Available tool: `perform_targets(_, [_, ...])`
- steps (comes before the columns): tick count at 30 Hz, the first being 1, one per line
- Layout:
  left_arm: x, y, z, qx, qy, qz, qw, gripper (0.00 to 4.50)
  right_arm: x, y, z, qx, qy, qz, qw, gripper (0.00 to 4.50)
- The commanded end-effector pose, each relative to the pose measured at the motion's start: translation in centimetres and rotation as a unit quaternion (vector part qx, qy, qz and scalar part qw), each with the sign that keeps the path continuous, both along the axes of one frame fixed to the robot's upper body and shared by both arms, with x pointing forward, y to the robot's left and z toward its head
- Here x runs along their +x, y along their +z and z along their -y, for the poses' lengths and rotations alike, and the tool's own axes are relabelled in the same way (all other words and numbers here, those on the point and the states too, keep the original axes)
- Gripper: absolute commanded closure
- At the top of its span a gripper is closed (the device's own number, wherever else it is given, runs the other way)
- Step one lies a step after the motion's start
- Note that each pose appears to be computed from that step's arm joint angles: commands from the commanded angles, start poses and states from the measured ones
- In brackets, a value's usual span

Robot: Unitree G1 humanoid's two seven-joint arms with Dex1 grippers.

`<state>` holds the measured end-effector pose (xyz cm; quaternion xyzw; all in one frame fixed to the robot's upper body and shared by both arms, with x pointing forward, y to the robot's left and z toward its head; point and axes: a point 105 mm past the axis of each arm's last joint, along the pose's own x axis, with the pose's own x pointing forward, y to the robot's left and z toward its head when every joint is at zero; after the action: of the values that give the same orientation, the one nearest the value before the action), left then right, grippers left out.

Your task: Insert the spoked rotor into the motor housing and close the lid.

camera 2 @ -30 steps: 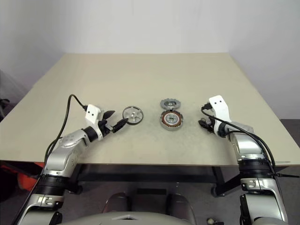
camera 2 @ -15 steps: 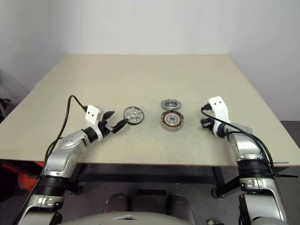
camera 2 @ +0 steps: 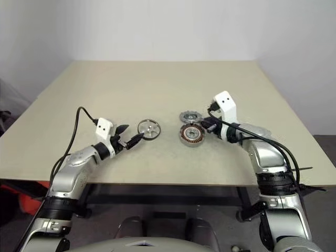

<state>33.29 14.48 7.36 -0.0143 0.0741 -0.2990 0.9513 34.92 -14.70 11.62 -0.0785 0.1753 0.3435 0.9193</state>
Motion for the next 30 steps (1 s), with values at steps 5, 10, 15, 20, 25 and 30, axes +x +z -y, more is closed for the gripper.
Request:
perform_targets(5, [0.2,1.4,0.3,0.003,-0.004,0.028,1.0,0.0,0.0,-0.2,-2.5,-0.002,0.037,0.006,0.999,3.35])
perform_targets(10, [0.1,1.3,0.1,0.004,0.0,0.029,1.0,0.0,0.5,-0.7,-2.3,-0.01,0.031,0.003,0.999,3.35])
perform_targets(15, [0.1,1.4,-0.1,0.006,0.003,0.031,1.0,0.0,0.6,-1.8,-1.7,-0.022,0.022,-0.008,0.999,3.35])
perform_targets(20, [0.2,1.5,-0.2,0.008,0.004,0.032,0.999,0.0,0.3,-2.1,-1.5,-0.025,0.023,-0.012,0.999,3.35])
perform_targets(25, [0.2,1.5,-0.3,0.009,0.005,0.033,0.999,0.0,0.4,-2.6,-0.9,-0.034,0.014,-0.015,0.999,3.35])
perform_targets(30, [0.2,1.5,-0.2,0.009,0.005,0.033,0.999,0.0,0.3,-2.8,-0.4,-0.039,0.011,-0.018,0.999,3.35])
